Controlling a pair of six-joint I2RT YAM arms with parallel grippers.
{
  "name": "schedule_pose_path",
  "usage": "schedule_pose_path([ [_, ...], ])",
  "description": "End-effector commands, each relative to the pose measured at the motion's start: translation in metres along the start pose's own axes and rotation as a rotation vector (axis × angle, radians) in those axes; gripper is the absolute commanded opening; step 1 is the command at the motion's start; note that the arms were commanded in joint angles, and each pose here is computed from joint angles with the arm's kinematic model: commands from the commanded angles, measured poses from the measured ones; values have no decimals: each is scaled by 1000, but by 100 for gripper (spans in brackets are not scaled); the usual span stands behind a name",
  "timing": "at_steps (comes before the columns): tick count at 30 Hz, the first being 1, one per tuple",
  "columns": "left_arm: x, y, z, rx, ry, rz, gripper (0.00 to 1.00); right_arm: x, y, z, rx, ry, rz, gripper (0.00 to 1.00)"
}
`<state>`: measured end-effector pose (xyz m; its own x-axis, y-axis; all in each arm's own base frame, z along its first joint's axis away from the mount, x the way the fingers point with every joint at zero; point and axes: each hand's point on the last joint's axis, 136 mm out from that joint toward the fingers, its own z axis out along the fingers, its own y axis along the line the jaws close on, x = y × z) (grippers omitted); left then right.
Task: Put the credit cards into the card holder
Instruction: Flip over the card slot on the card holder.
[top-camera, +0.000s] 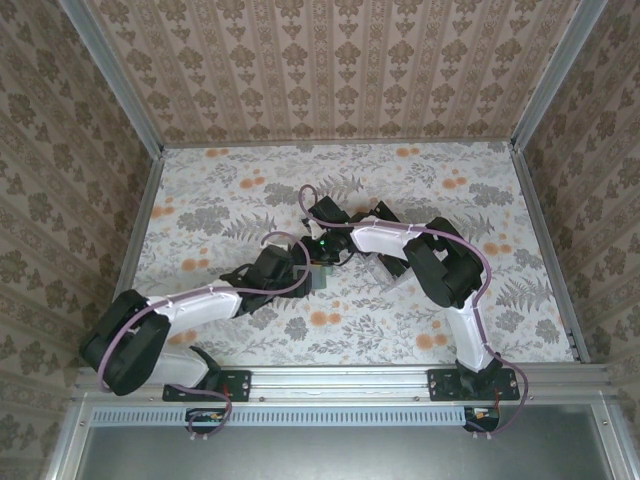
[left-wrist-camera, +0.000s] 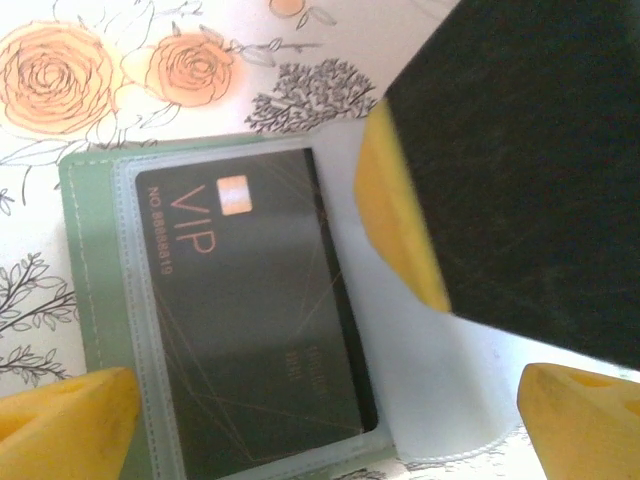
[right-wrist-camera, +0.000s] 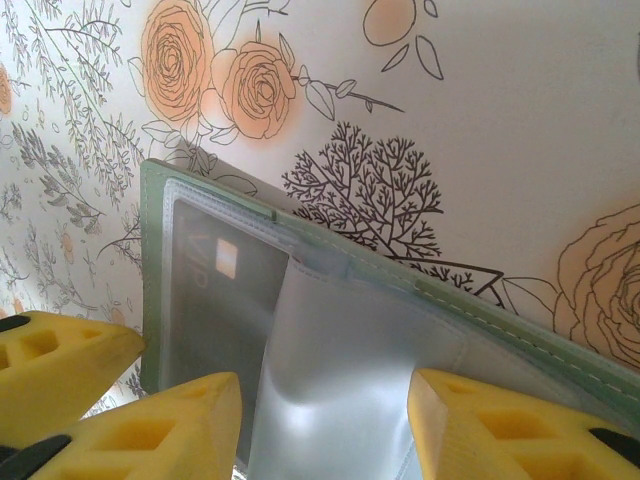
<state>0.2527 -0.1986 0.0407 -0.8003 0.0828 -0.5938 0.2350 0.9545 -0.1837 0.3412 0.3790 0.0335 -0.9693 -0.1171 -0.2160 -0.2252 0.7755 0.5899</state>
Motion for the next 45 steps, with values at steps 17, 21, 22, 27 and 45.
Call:
schedule_pose_path([
  [17, 25, 29, 12, -133, 49, -21, 100, 7, 8, -32, 3, -36, 34, 51],
  [21, 27, 31, 12, -135, 49, -26, 100, 12, 2, -33, 19, -36, 41, 51],
  [22, 28, 31, 12, -136, 48, -26, 100, 13, 0, -32, 21, -36, 47, 51],
  [27, 28, 32, 12, -136, 48, -29, 100, 18, -5, -29, 24, -29, 63, 51],
  [45, 24, 30, 8, -119, 32, -39, 100, 23, -9, -7, 11, 9, 90, 51],
])
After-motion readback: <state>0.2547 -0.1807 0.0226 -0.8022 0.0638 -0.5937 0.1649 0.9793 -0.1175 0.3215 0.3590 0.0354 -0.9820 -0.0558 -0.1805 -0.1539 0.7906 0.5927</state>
